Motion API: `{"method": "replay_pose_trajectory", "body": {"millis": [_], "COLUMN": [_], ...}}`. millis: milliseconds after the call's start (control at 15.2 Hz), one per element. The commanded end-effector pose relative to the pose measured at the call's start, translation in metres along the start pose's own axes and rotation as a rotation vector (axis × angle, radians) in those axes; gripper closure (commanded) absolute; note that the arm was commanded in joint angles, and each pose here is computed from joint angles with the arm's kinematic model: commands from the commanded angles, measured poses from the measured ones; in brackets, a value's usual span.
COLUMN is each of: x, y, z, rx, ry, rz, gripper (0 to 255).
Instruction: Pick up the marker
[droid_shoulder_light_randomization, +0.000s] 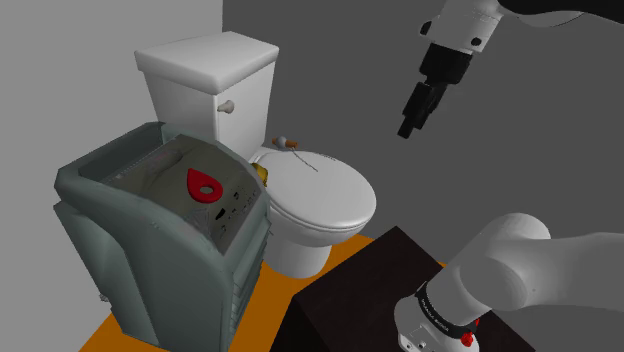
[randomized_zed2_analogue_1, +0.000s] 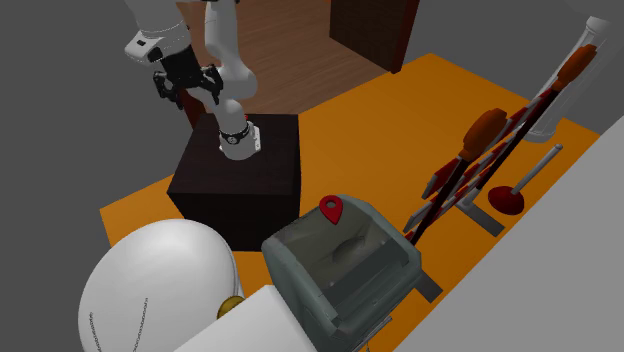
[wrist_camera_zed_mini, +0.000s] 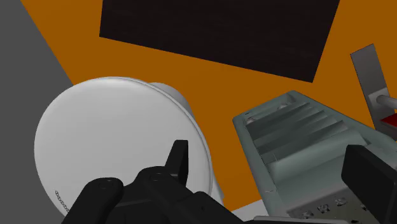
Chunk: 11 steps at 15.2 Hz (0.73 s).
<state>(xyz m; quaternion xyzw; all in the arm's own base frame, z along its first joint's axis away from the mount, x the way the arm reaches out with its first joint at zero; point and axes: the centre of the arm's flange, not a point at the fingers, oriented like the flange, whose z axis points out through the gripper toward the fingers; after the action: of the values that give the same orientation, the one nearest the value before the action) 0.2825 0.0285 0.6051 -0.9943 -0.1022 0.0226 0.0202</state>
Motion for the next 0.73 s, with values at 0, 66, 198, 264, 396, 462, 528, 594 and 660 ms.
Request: {"method": "replay_pose_trajectory", "body": {"millis": [0,66,198,264,396,462,528,594,660], "x": [0.000,0.007,0.021,0.028,0.042,0.049,0.057,0.064,0.071], "y": [0.000,-0.009,-0.027,-0.037,-0.055,-0.064,-0.073,-0.082,-0.091], "z": [0.000,0.005,0.016,0.021,0.032,0.037,0.042,0.047,0.052], "rx": [0.000,0.001,0.002,0.003,0.005,0.005,0.006,0.007,0.008], "ry": [0.000,0.005,0.015,0.020,0.030,0.035,0.040,0.045,0.050], "rz": [0.000,0.001,0.003,0.004,0.006,0.006,0.007,0.008,0.009], "gripper": [0,0,0,0,0,0,0,0,0]}}
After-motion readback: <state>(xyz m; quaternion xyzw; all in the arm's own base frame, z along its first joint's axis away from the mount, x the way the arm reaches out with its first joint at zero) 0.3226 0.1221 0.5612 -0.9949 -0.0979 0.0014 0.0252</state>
